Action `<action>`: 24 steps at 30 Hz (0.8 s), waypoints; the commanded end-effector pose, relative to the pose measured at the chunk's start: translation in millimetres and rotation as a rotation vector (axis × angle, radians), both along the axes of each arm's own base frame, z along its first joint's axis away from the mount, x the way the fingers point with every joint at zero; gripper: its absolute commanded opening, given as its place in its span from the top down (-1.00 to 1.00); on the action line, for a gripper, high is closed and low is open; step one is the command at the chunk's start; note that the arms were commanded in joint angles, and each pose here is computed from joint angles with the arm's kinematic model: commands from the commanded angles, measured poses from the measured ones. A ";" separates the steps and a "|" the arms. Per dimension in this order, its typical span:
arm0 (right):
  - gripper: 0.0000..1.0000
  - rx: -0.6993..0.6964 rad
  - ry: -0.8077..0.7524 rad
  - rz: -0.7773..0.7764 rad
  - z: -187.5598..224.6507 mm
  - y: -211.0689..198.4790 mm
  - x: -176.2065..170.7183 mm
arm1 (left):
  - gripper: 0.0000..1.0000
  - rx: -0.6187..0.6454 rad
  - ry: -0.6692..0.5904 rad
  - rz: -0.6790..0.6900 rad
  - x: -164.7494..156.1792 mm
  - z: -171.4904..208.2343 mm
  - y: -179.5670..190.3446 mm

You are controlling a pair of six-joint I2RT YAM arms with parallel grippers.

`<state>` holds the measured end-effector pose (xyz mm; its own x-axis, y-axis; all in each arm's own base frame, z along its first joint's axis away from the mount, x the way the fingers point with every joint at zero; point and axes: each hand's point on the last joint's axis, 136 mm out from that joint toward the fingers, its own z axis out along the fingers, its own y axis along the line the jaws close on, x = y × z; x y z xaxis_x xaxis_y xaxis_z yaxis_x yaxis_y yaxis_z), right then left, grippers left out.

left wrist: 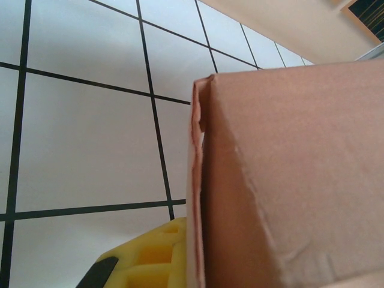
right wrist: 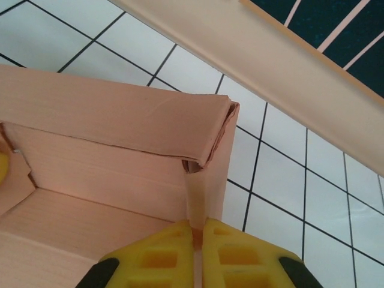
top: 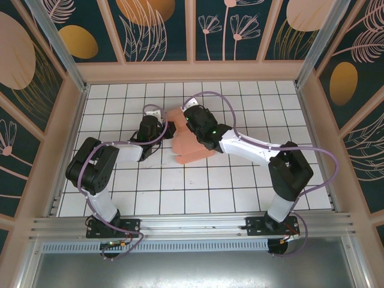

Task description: Fold the paper box

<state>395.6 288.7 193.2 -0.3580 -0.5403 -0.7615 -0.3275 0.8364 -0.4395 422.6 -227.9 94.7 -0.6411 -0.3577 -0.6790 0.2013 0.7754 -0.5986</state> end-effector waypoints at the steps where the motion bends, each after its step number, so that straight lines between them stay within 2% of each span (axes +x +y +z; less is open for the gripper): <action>1: 0.92 -0.050 -0.038 -0.039 1.1 1.5 7.3 | 1.00 -0.092 -0.119 -0.070 3.5 48.8 -18.9; 2: 1.00 -0.062 -0.041 -0.042 -0.1 2.1 7.4 | 1.00 -0.091 -0.118 -0.069 3.5 48.3 -18.6; 7: 1.00 -0.098 -0.039 -0.047 -8.5 4.5 8.0 | 1.00 -0.093 -0.119 -0.068 3.6 48.7 -18.7; 10: 0.71 -0.098 -0.038 -0.051 -10.8 5.0 8.5 | 1.00 -0.092 -0.118 -0.067 3.2 47.9 -17.9; 12: 0.59 -0.093 -0.041 -0.056 -11.1 4.3 9.4 | 1.00 -0.093 -0.119 -0.067 2.9 48.4 -18.0; 24: 0.51 -0.118 -0.034 -0.078 -20.1 -2.0 12.9 | 1.00 -0.096 -0.123 -0.064 1.6 50.7 -17.0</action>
<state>403.9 286.6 182.3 -0.3643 -0.5925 -0.7185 -0.2551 0.8055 -0.5349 422.6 -228.4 95.3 -0.6415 -0.3609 -0.6769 0.2012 0.7723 -0.6025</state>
